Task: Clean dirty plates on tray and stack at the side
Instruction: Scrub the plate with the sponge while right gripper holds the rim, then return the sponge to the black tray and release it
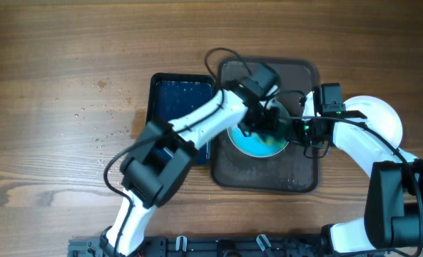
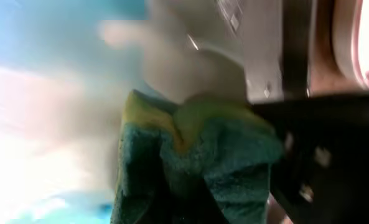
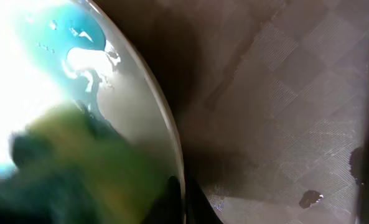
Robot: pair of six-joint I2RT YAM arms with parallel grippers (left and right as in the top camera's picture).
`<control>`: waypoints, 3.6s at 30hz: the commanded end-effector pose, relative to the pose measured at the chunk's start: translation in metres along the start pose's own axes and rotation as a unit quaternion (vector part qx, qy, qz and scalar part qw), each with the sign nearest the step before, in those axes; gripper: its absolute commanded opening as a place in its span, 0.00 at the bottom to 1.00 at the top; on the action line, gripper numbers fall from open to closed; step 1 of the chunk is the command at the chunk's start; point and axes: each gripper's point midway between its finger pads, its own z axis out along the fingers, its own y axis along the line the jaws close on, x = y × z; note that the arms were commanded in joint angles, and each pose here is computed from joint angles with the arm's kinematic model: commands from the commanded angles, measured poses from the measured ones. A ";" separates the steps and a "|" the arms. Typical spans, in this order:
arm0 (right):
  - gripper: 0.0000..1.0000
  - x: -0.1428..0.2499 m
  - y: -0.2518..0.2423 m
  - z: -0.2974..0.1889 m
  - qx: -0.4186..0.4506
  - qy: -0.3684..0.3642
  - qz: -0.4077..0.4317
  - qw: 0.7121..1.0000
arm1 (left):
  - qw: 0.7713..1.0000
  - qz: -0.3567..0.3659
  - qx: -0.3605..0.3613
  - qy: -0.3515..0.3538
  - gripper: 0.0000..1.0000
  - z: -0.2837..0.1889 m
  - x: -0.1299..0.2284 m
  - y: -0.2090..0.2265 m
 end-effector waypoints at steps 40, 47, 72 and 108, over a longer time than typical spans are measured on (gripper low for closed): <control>0.04 0.005 -0.007 0.003 0.018 0.015 -0.031 0.999 | 0.997 -0.043 -0.028 -0.058 0.04 0.012 -0.027 0.006; 0.04 0.005 -0.007 0.003 0.018 0.015 -0.031 0.999 | 0.959 -0.068 -0.237 -0.142 0.04 -0.021 -0.052 0.097; 0.04 0.006 -0.007 0.003 0.019 0.016 -0.029 0.999 | 0.995 -0.023 -0.059 0.076 0.04 0.043 0.031 0.042; 0.04 -0.007 0.006 0.001 -0.013 -0.007 -0.063 0.998 | 0.929 -0.262 -0.243 -0.095 0.04 -0.185 -0.006 0.217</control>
